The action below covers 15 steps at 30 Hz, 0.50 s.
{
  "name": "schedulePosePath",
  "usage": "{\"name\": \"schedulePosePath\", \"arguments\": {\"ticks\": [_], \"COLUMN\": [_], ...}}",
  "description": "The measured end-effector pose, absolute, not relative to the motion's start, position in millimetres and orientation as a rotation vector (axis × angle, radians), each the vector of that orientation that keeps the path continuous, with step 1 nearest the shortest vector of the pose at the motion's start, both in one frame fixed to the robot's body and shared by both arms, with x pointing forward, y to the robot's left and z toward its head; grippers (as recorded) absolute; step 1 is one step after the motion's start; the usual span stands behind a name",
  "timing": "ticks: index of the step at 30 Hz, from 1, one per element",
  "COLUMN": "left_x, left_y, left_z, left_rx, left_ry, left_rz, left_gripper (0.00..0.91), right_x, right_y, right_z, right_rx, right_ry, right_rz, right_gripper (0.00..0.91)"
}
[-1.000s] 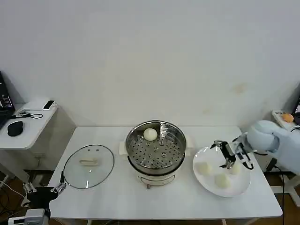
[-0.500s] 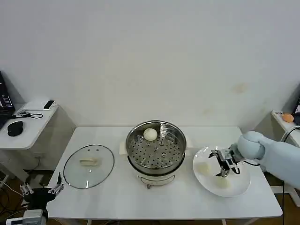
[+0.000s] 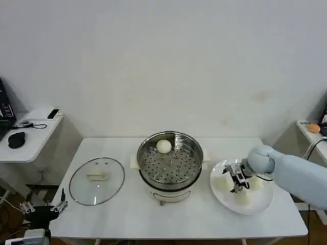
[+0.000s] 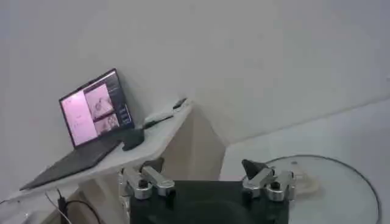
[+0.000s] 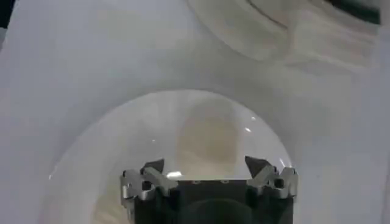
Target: Take steamed baozi put them in steamer then cover it.
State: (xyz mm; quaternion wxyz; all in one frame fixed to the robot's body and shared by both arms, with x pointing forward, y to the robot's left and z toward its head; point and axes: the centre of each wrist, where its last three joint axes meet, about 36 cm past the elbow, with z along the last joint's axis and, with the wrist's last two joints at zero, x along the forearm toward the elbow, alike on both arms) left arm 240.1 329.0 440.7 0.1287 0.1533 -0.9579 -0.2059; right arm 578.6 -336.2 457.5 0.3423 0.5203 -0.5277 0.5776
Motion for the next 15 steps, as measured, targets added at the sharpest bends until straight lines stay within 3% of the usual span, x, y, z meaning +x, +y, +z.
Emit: {"name": "schedulePosePath", "arguments": {"ticks": [15], "left_x": [240.3], "left_y": [327.7], "left_z": [441.3], "left_rx": [0.446], "left_ry": [-2.79], "left_rz": [-0.599], "left_gripper": [0.907], "right_x": [582.7], "right_y": [-330.7], "right_z": [445.9], "right_rx": [1.343], "right_ry": [-1.362], "right_rz": [1.487], "right_gripper": [0.655]}}
